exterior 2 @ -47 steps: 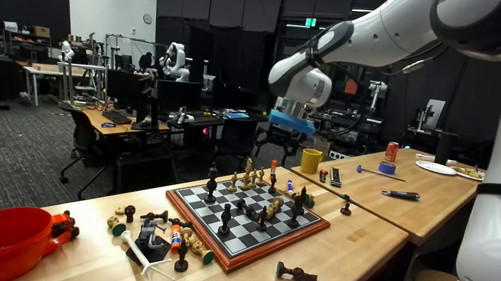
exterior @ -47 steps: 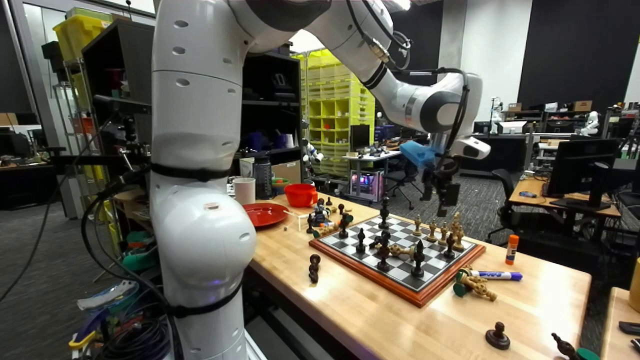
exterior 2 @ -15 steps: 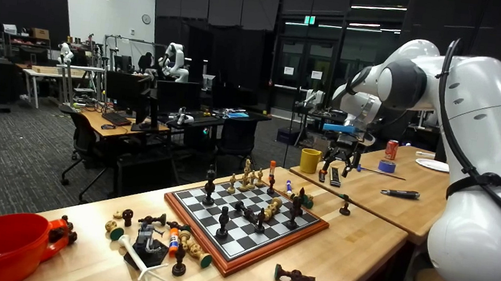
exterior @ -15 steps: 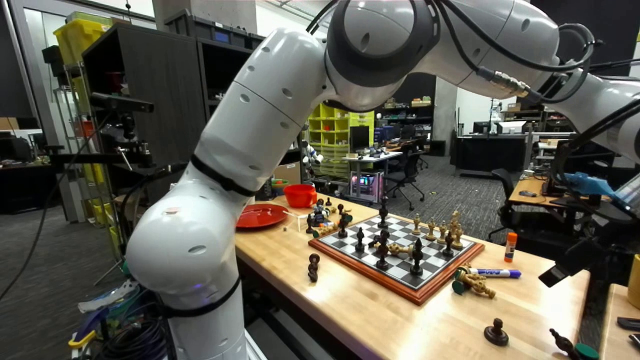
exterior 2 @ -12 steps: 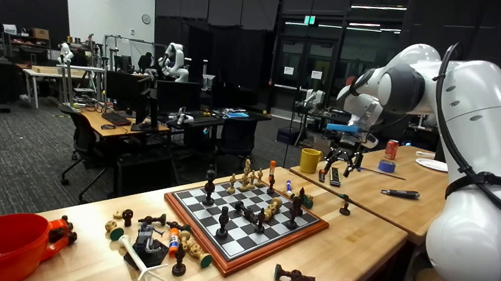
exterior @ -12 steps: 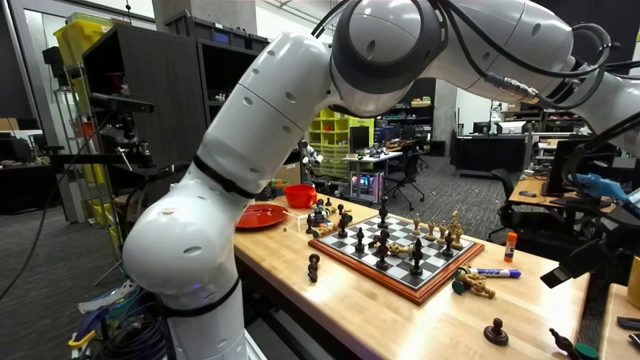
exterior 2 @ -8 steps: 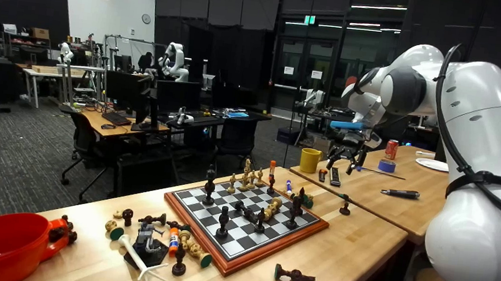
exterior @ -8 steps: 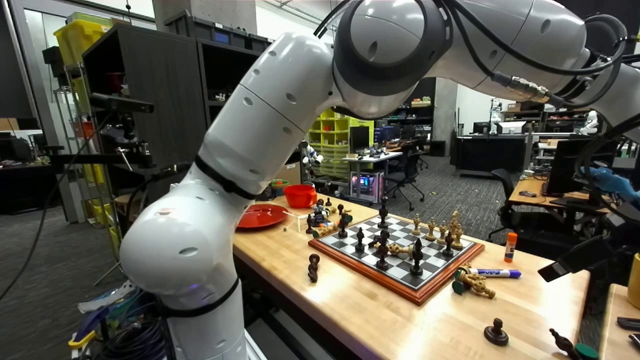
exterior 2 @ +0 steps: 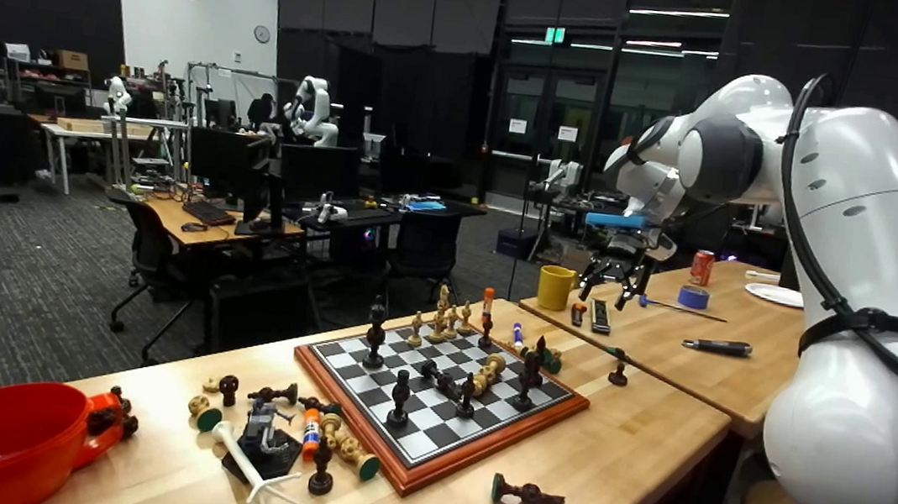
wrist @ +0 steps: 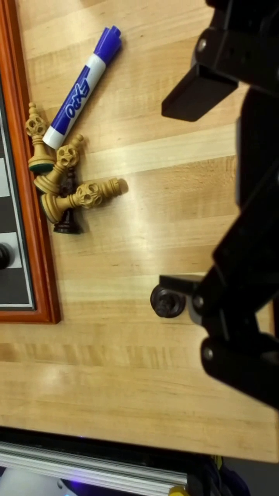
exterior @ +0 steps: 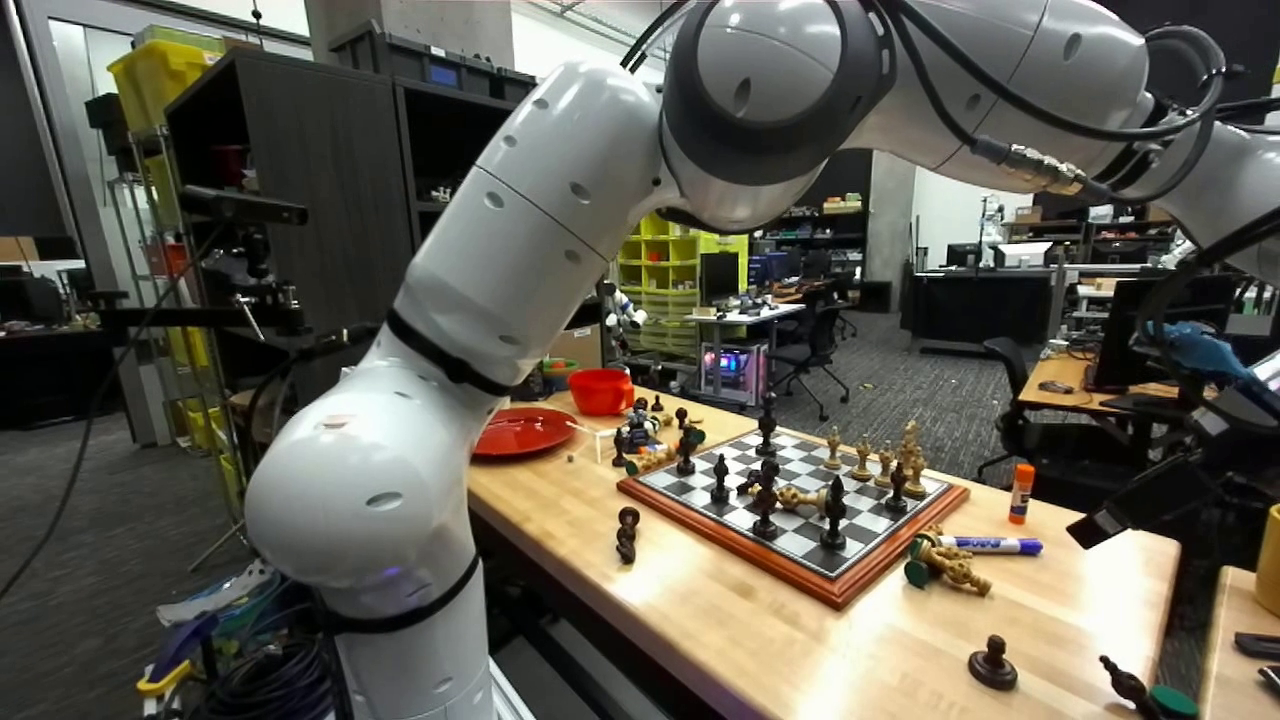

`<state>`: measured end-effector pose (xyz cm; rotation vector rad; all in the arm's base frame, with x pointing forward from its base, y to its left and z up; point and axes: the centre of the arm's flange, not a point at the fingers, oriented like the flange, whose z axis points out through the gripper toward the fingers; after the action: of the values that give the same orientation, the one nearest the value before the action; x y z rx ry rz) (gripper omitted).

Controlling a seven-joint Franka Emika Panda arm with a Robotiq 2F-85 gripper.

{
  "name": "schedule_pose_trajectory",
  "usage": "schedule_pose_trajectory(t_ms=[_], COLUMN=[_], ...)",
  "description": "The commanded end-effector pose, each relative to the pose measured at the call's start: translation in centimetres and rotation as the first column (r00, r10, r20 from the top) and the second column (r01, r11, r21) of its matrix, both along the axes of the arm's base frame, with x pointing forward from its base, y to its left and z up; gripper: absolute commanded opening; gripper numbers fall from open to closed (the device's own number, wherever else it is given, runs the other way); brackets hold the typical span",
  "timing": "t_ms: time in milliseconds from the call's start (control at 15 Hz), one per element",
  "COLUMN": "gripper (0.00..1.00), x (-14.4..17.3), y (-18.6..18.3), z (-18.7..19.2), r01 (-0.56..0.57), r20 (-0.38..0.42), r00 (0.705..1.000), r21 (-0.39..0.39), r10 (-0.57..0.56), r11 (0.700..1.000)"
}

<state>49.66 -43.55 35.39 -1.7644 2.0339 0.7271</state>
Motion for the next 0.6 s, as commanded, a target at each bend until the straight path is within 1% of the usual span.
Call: schedule_pose_trajectory(t_ms=[0,133,267,400,533], gripper=[1.0,1.0,1.0,1.0,1.0], x=[0.0,-0.1,0.2,-0.2,-1.1], y=[0.0,-0.1,-0.7,-1.4,-2.4], z=[0.0,0.0,-0.4,-1.2,-2.1], r01=[0.001,0.002,0.052,0.079,0.098], r20=[0.0,0.001,-0.008,-0.009,-0.024], r00=[1.0,1.0,0.999,0.997,0.995], r21=[0.0,0.0,0.003,-0.002,0.013], r10=[-0.001,-0.002,-0.052,-0.079,-0.098], r11=[1.0,1.0,0.999,0.997,0.995])
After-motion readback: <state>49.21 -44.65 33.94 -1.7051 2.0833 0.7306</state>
